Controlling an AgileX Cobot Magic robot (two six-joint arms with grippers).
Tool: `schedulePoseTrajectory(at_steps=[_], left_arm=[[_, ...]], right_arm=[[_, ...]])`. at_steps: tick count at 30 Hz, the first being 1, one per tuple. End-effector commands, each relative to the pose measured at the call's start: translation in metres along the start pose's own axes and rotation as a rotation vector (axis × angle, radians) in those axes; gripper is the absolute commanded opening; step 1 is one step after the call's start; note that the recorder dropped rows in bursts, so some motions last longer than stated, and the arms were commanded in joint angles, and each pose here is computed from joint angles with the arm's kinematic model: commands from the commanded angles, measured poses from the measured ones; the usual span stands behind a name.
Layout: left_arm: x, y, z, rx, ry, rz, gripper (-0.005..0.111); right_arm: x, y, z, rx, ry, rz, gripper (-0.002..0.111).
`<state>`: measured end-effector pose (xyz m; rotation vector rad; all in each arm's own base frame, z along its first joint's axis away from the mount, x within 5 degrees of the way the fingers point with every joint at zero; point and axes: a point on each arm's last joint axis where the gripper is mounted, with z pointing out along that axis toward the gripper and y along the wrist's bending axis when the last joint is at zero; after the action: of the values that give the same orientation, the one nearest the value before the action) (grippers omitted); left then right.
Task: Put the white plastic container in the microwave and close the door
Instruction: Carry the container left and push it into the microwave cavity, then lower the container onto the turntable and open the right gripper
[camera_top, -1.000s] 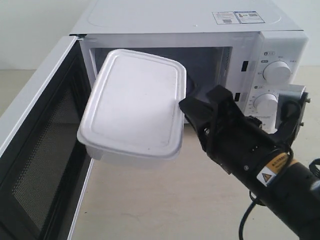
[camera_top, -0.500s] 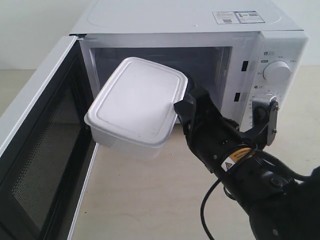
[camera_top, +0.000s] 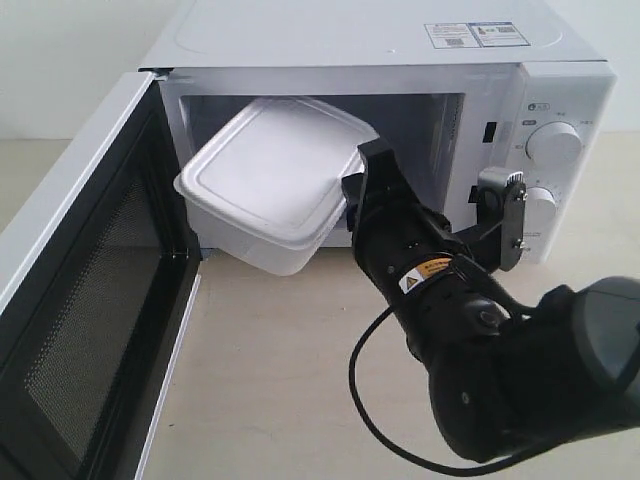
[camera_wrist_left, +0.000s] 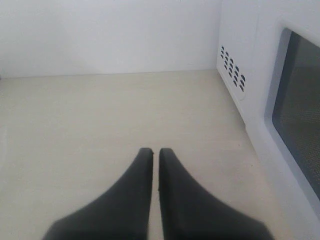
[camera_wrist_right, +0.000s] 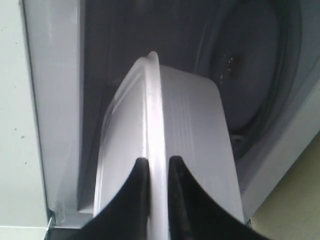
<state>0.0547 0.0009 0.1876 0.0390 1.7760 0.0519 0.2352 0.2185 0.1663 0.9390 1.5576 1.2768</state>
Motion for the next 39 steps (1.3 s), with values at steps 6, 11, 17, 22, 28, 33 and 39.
schedulePoseTrajectory(at_steps=[6,11,17,22,28,33,39], left_arm=[[0.000,-0.001,0.000,0.010,-0.005,-0.015,0.004],[0.000,-0.001,0.000,0.010,-0.005,-0.015,0.004],[0.000,-0.001,0.000,0.010,-0.005,-0.015,0.004],[0.000,-0.001,0.000,0.010,-0.005,-0.015,0.004],[0.000,-0.001,0.000,0.010,-0.005,-0.015,0.004],[0.000,-0.001,0.000,0.010,-0.005,-0.015,0.004],[0.000,-0.001,0.000,0.010,-0.005,-0.015,0.004]], right_arm=[[0.003,0.000,0.018,0.002,-0.094,0.023,0.000],[0.005,0.002,0.026,0.004,-0.135,0.022,0.000],[0.007,0.001,0.034,0.015,-0.172,0.020,0.000],[0.010,0.003,0.040,0.017,-0.191,-0.032,0.000],[0.002,0.007,0.048,0.028,-0.223,-0.050,0.000],[0.000,0.014,0.056,0.008,-0.223,-0.092,0.000],[0.002,0.015,0.067,0.016,-0.230,-0.082,0.000]])
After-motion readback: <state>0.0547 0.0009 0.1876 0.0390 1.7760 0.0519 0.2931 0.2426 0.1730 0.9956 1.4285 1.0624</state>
